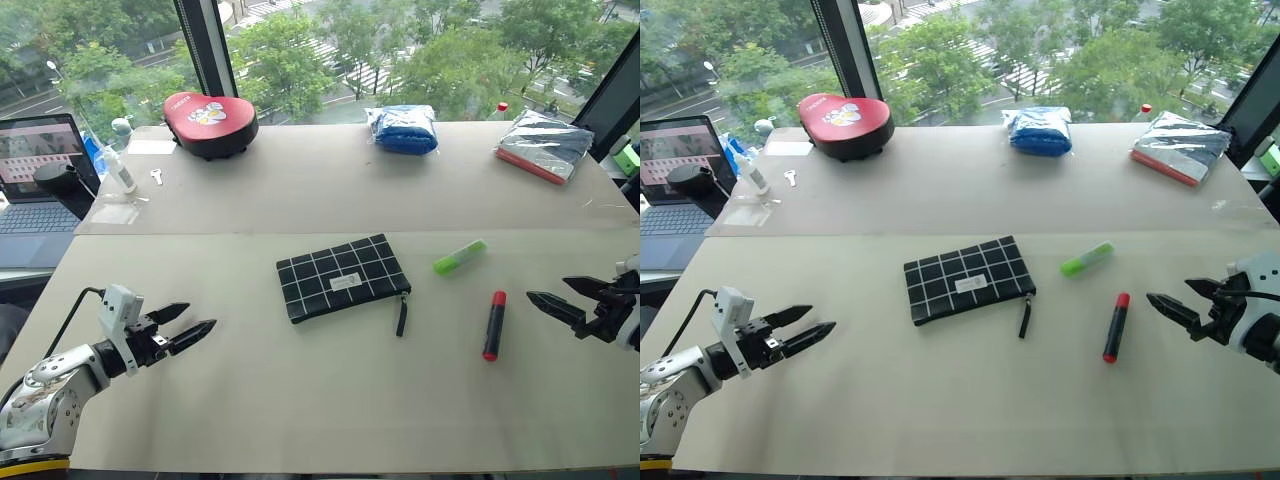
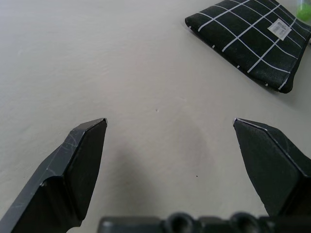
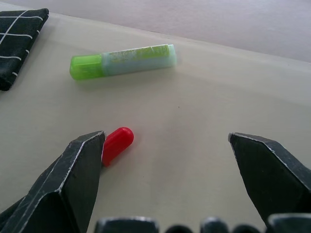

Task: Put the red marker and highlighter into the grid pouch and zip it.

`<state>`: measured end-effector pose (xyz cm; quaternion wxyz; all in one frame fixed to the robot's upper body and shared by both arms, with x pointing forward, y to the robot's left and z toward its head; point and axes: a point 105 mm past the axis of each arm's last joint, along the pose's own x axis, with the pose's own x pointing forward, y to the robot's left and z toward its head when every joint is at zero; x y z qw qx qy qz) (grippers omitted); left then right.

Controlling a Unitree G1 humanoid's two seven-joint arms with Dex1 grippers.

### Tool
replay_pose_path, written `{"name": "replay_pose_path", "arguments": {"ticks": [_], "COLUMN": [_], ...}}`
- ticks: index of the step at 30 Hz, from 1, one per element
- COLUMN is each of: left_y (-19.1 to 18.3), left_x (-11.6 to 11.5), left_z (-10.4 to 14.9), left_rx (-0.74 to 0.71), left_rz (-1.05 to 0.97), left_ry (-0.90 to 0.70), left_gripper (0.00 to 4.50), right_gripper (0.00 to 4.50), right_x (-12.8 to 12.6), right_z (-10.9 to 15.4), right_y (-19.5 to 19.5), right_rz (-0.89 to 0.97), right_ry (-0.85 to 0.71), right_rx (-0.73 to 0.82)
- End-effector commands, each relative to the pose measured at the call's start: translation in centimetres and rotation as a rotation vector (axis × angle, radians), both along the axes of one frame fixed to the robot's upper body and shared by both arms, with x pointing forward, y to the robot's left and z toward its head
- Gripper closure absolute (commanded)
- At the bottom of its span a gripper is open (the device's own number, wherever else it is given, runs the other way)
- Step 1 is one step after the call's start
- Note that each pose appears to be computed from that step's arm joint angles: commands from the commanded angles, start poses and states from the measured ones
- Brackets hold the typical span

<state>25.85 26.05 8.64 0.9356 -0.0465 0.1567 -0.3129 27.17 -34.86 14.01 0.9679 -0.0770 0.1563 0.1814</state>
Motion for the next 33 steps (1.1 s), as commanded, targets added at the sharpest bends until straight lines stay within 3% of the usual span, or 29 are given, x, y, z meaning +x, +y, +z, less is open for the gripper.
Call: {"name": "replay_pose_path", "arguments": {"ticks": [1, 6, 9, 10, 13, 16, 20, 25, 33], "left_y": [-0.1, -0.6, -0.8, -1.1, -2.2, -3.5, -6.0, -8.1, -10.0], "left_x": [0.6, 1.6, 1.7, 2.1, 3.0, 3.3, 3.4, 2.9, 3.1], "left_z": [1.7, 2.5, 1.4, 1.8, 2.9, 3.1, 2.9, 1.6, 0.9], "left_rx": [-0.002, 0.019, 0.299, 0.353, 0.415, 0.467, 0.532, 0.654, 0.754], "left_rz": [-0.017, -0.122, -0.288, -0.314, -0.374, -0.453, -0.592, -0.763, -0.797], "left_ry": [-0.059, -0.157, -0.262, -0.320, -0.439, -0.500, -0.572, -0.633, -0.766], "left_gripper": [0.00, 0.00, 0.00, 0.00, 0.00, 0.00, 0.00, 0.00, 0.00], "right_gripper": [0.02, 0.02, 0.65, 1.19, 1.98, 3.09, 4.45, 4.48, 4.48], "right_x": [0.0, 0.6, 1.3, 1.5, 2.1, 2.6, 3.4, 6.0, 6.2], "right_z": [1.3, 1.9, 3.0, 3.6, 5.4, 6.8, 6.4, 2.8, 0.7], "right_y": [-0.1, 0.4, 1.4, 2.3, 5.0, 7.7, 13.3, 18.1, 21.7], "right_rz": [-0.002, 0.004, 0.036, 0.075, 0.179, 0.267, 0.443, 0.514, 0.637], "right_ry": [-0.040, -0.062, -0.086, -0.094, -0.129, -0.166, -0.143, -0.090, -0.056], "right_rx": [-0.007, 0.005, 0.048, 0.060, 0.092, 0.120, 0.133, -0.015, -0.121]}}
